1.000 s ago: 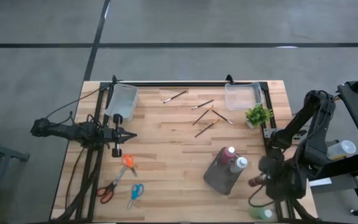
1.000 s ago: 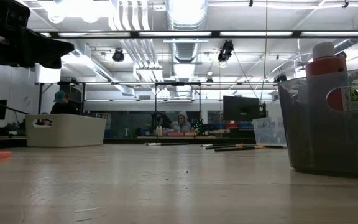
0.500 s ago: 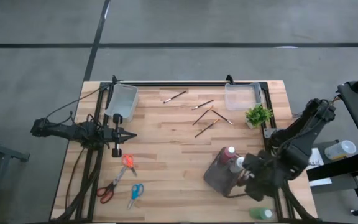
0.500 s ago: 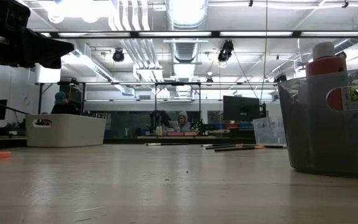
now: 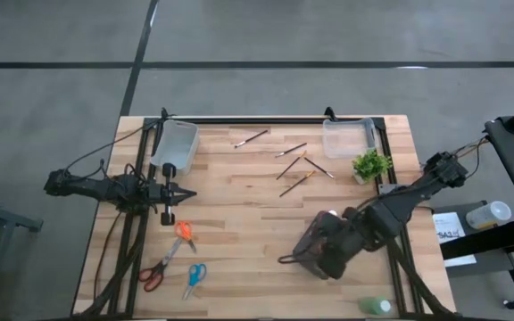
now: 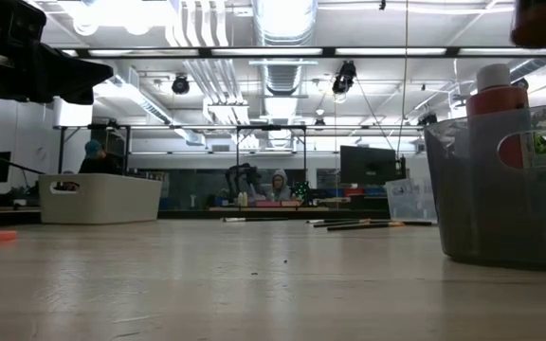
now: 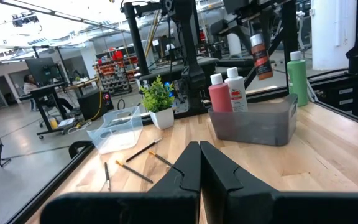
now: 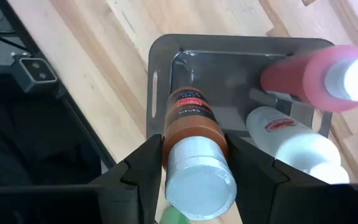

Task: Pick & Place Paint Supplies
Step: Put the brown paint bottle into the black bin

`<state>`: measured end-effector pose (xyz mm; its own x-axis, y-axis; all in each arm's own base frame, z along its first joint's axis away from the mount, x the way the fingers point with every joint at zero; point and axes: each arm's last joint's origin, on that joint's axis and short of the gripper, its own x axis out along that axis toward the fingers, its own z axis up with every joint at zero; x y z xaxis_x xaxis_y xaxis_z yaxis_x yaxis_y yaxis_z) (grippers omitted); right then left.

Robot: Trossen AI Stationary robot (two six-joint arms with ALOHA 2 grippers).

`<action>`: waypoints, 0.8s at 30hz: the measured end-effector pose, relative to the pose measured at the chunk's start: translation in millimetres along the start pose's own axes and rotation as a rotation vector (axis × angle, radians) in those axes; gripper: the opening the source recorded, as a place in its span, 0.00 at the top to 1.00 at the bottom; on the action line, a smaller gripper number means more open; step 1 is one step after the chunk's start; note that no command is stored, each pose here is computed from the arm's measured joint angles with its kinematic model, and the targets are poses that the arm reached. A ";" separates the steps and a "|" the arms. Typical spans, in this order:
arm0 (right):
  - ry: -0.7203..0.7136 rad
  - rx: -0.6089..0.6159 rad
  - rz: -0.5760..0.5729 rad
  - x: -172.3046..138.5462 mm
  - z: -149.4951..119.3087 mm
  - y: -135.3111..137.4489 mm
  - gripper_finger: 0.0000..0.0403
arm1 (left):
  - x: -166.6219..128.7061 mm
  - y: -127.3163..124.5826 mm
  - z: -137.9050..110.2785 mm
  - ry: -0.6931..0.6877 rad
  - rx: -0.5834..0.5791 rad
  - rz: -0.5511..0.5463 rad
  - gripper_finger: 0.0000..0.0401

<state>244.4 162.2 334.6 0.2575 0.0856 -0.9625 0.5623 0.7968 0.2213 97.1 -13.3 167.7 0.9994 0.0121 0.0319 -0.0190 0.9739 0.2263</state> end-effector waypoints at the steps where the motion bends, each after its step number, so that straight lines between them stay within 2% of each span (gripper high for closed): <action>1: 0.010 0.005 -0.002 2.4 3.3 0.0 0.63 | 0.0 0.0 0.0 0.000 0.000 0.000 1.00; 11: 0.059 0.003 -0.044 27.4 24.3 3.2 0.63 | 0.0 0.0 0.0 0.000 0.000 0.000 1.00; 24: 0.121 0.046 -0.091 60.9 34.7 12.2 0.63 | 0.0 0.0 0.0 0.000 0.000 0.000 1.00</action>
<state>294.2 156.4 284.1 0.1086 0.0882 -0.9902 0.6153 0.7764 0.1367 97.2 -13.2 167.7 0.9994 0.0122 0.0316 -0.0190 0.9739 0.2264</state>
